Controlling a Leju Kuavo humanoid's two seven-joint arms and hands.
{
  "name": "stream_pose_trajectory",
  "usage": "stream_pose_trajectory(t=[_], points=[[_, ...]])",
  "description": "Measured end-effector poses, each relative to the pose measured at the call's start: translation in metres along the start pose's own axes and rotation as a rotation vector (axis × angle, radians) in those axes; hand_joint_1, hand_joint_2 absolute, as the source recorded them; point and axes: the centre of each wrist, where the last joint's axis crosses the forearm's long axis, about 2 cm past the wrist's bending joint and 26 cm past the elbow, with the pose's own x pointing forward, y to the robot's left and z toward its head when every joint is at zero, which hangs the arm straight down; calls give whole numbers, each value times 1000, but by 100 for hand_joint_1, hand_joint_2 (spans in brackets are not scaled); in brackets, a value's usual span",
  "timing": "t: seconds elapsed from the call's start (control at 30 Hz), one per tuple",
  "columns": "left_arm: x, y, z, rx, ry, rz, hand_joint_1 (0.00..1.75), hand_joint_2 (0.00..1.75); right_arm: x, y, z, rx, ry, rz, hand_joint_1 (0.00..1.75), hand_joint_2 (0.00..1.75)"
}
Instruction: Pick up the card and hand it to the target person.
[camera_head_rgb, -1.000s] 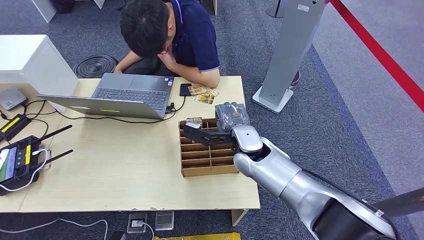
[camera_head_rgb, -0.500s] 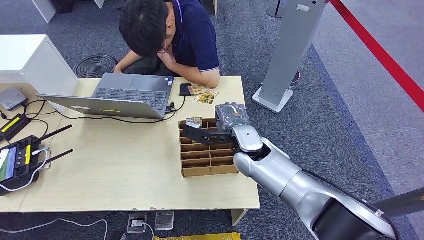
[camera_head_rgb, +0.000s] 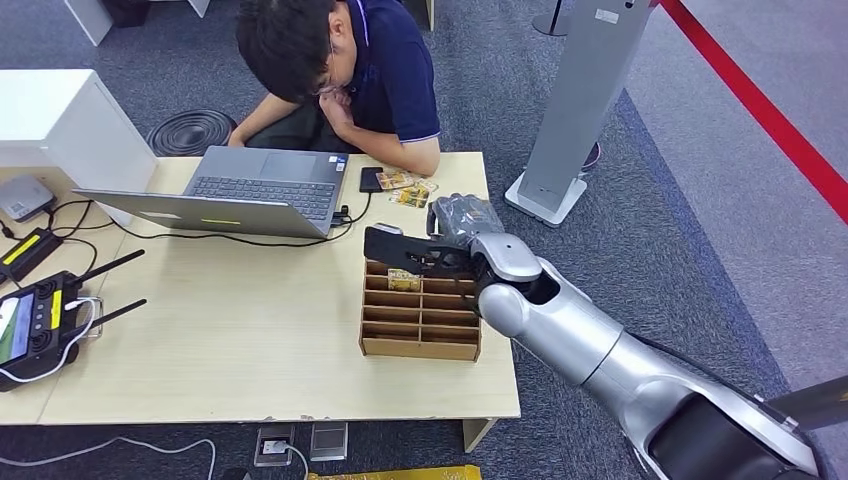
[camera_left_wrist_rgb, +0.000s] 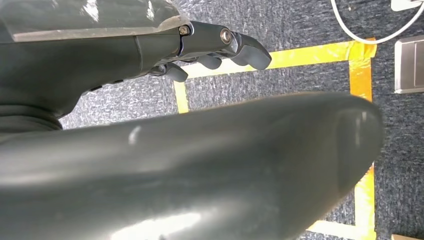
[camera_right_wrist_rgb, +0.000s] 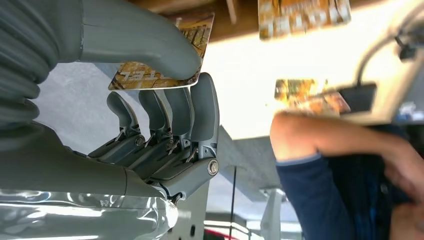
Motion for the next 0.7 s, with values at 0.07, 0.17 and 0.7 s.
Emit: stream_pose_trajectory(t=[0.07, 0.17, 0.7], points=[[-1, 1, 0, 1, 3, 3, 0, 0, 0, -18, 8, -55, -25, -25, 141, 175], [-1, 1, 0, 2, 4, 5, 0, 0, -1, -38, 21, -129, -56, -49, 141, 175], [12, -2, -1, -21, -29, -18, 0, 0, -1, -55, 34, -633, -366, -61, 141, 175]])
